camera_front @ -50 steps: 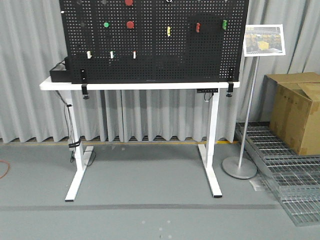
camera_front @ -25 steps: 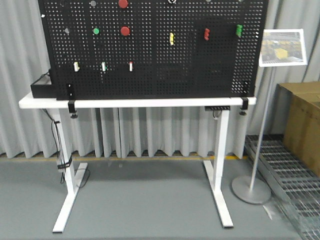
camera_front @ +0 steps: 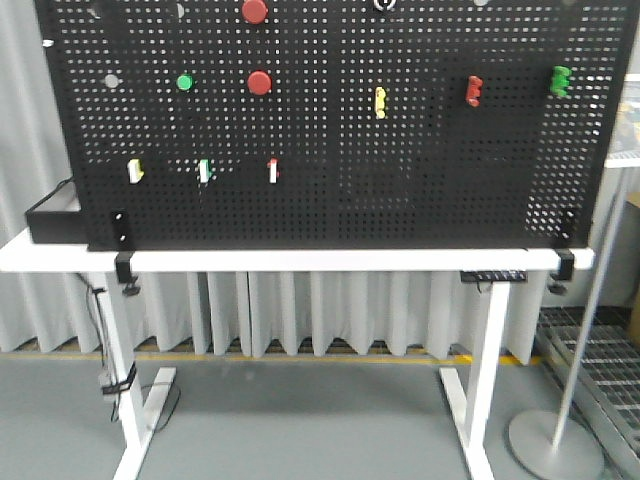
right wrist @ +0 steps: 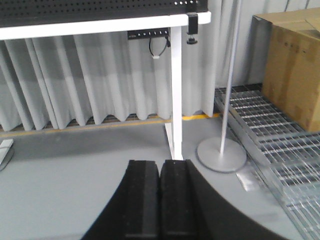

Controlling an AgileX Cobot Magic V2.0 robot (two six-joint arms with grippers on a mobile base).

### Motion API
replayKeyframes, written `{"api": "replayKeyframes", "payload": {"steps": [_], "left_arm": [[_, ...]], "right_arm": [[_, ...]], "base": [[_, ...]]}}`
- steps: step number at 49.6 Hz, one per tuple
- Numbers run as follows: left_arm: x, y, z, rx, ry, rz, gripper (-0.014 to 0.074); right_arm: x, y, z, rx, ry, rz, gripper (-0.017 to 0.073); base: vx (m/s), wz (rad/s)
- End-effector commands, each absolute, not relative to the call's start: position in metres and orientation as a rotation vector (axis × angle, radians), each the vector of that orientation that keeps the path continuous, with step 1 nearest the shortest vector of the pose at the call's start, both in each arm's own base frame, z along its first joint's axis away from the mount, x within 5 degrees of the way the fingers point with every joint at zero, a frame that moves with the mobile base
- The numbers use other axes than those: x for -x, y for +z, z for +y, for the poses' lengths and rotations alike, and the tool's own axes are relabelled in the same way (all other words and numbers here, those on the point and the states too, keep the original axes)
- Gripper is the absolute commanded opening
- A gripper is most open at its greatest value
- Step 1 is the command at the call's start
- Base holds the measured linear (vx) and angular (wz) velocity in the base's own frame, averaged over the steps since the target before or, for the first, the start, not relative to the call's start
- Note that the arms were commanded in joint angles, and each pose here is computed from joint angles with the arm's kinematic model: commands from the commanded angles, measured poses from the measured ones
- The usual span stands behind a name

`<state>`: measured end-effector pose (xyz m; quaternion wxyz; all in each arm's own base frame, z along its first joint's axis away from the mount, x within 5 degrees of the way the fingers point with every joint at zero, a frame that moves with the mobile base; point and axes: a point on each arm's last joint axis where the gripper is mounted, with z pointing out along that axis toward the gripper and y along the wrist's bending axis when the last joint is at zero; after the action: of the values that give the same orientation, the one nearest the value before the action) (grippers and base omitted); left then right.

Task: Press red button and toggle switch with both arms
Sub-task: 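Drive the base forward up to the black pegboard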

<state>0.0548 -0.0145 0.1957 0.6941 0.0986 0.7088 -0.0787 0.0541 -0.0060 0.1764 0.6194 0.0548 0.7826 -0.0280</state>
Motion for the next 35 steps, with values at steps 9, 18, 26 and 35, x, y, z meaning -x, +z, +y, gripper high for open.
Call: {"api": "replayKeyframes", "payload": {"steps": [9, 18, 26, 35], "left_arm": [[-0.055, 0.1935, -0.0137, -0.196, -0.183, 1.517, 0.0002], [-0.055, 0.1935, -0.0137, -0.196, -0.183, 1.517, 0.0002], [-0.055, 0.1935, -0.0137, -0.196, -0.183, 1.517, 0.0002], [-0.055, 0.1935, -0.0137, -0.196, -0.183, 1.517, 0.0002]], "right_arm": [[-0.0549, 0.1804, -0.0064, -0.116, -0.077, 1.716, -0.0003], [-0.0549, 0.1804, -0.0064, -0.116, -0.077, 1.716, -0.0003], [-0.0549, 0.1804, -0.0064, -0.116, -0.077, 1.716, -0.0003], [-0.0549, 0.1804, -0.0064, -0.116, -0.077, 1.716, -0.0003]], "base": [[0.5, 0.0], [0.49, -0.02], [0.48, -0.02], [0.47, 0.0]]}}
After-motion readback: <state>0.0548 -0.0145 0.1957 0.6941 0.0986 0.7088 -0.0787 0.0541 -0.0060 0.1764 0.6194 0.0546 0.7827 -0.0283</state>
